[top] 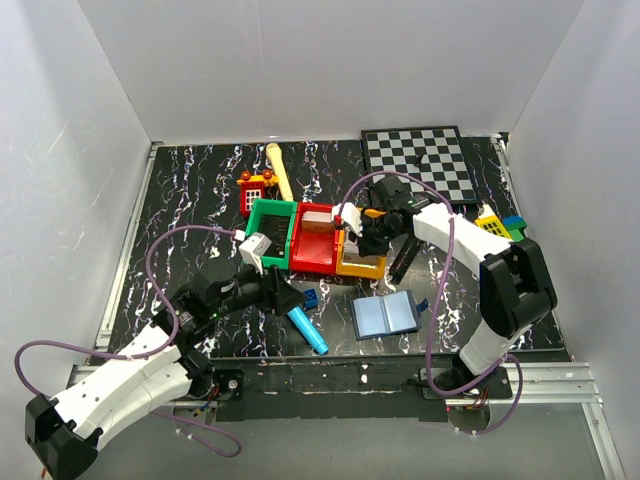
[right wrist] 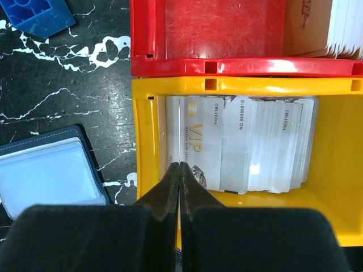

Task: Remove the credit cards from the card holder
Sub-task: Place the credit card in the storage box.

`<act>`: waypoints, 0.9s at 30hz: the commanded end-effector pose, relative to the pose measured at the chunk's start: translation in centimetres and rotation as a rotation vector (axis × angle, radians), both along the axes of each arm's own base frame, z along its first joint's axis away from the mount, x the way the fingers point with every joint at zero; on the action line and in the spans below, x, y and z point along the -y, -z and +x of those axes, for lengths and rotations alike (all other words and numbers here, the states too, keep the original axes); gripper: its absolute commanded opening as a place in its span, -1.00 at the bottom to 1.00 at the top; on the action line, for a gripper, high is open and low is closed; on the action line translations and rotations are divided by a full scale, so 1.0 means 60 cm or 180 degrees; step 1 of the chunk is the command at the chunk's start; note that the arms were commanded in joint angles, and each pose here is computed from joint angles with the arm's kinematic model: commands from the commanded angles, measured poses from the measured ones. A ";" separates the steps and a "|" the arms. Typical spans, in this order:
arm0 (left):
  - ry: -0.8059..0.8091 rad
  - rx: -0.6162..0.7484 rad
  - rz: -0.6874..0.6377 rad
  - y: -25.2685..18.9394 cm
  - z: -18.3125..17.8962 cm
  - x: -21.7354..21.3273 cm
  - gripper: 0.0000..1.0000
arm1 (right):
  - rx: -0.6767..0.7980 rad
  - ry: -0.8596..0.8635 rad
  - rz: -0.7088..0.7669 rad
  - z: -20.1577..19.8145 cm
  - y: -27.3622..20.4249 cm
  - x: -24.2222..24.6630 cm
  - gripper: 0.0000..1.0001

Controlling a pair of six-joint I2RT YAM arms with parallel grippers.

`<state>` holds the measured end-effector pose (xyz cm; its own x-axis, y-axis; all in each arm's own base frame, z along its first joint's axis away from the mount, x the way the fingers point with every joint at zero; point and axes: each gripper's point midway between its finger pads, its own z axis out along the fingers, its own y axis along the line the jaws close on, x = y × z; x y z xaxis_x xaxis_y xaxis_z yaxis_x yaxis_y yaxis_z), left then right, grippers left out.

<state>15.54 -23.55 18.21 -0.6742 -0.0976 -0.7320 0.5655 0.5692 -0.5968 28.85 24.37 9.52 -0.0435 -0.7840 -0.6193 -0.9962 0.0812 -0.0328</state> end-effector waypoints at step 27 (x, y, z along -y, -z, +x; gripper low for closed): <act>0.0053 -0.0099 -0.0019 0.012 -0.005 0.004 0.04 | -0.0057 0.0172 -0.0458 0.022 0.058 0.004 -0.97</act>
<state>15.24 -23.80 17.50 -0.7015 -0.0819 -0.7079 0.5531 0.5638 -0.6134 29.05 24.06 6.67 -0.0934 -0.8415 -0.5321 -0.9941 0.1083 0.0032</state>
